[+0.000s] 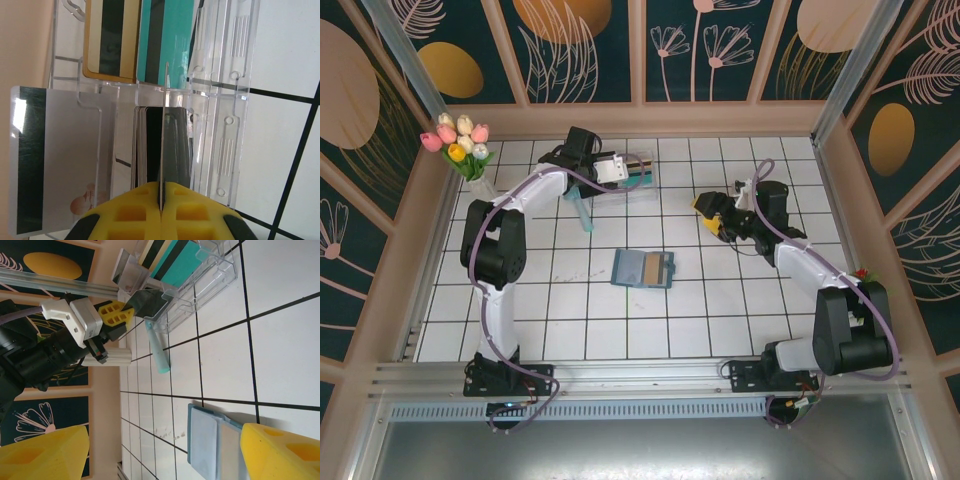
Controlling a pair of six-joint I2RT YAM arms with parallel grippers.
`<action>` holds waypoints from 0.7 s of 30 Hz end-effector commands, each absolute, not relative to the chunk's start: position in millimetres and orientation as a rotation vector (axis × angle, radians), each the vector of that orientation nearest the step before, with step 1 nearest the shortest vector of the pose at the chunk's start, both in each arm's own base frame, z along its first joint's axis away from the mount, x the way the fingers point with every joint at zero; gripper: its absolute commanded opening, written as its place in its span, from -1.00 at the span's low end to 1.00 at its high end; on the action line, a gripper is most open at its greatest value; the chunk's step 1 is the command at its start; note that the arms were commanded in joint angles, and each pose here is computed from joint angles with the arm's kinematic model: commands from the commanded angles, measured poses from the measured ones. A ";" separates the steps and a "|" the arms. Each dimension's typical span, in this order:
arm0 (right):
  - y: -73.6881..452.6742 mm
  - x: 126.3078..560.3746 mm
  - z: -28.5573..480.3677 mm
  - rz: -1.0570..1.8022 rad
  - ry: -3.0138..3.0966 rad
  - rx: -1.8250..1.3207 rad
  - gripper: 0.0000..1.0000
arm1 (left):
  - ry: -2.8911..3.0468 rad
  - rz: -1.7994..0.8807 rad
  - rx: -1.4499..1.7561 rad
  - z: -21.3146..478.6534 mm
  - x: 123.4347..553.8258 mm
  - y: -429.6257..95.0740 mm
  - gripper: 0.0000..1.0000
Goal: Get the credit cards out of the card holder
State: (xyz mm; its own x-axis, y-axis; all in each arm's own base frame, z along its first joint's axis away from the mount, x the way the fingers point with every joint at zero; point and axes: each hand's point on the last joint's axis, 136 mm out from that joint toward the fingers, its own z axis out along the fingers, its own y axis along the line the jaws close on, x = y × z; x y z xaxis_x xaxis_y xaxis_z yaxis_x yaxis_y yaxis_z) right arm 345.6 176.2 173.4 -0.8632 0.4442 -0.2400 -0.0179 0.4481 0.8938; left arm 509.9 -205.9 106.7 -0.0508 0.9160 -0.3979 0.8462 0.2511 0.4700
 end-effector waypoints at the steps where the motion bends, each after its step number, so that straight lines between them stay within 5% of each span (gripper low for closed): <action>1: 174.7 349.6 183.5 1.409 2.243 0.366 0.61 | 1.898 0.151 1.574 102.6 519.3 -203.0 -1.00; 21: 173.9 349.4 186.8 1.407 2.236 0.371 0.60 | 1.944 0.188 1.601 87.7 522.2 -194.5 -0.80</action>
State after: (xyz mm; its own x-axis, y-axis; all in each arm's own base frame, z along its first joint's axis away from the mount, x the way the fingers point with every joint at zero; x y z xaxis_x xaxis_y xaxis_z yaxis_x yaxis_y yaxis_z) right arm 344.8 176.1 172.1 -0.8650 0.4473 -0.2275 -0.0049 0.4458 0.8951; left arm 510.8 -204.6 84.2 -0.0706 0.9237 -0.3766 0.8615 0.2468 0.4437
